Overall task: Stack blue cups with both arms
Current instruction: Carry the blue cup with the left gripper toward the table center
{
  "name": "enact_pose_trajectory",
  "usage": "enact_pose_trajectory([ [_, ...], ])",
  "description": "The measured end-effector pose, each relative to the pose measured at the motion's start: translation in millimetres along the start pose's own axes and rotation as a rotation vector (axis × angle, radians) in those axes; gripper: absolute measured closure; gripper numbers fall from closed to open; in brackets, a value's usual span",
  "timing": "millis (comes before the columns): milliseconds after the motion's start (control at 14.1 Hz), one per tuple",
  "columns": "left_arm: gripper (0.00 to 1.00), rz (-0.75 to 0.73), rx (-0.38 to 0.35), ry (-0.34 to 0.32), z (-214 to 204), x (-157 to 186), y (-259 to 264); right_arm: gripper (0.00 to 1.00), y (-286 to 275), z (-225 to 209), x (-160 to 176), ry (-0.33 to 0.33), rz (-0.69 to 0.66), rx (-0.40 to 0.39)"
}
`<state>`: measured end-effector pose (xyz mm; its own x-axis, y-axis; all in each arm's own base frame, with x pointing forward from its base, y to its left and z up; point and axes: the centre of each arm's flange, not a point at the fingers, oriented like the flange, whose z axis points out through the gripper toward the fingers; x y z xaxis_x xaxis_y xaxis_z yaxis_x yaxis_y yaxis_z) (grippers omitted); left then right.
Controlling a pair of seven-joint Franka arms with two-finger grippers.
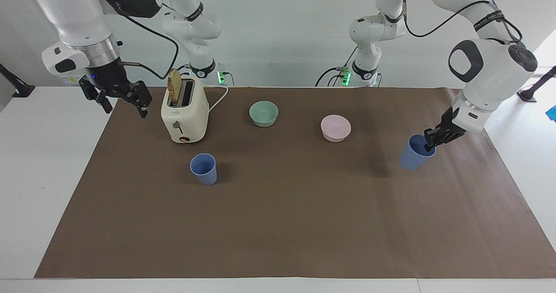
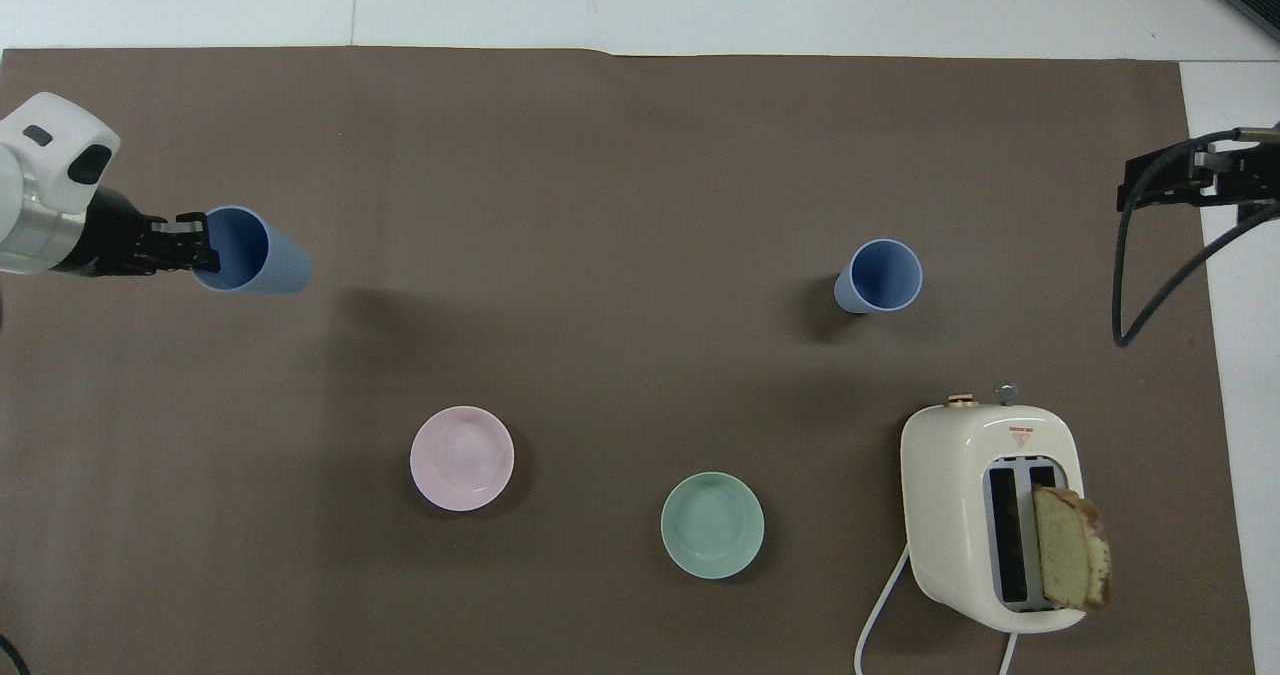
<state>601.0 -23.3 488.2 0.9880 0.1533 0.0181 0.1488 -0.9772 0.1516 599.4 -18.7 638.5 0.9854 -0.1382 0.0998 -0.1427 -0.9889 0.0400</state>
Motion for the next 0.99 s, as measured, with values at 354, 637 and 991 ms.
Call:
enact_pose_trajectory([
  [354,0.96,-0.057,-0.001,-0.028,9.7,-29.9,105.7,0.0,0.0,0.0,0.0,0.0,0.0,0.0],
  [637,0.96,-0.073,-0.017,-0.017,24.0,-66.0,193.8,0.0,0.0,0.0,0.0,0.0,0.0,0.0],
  [991,0.96,-0.062,-0.027,-0.015,77.6,-86.3,256.5,0.0,0.0,0.0,0.0,0.0,0.0,0.0],
])
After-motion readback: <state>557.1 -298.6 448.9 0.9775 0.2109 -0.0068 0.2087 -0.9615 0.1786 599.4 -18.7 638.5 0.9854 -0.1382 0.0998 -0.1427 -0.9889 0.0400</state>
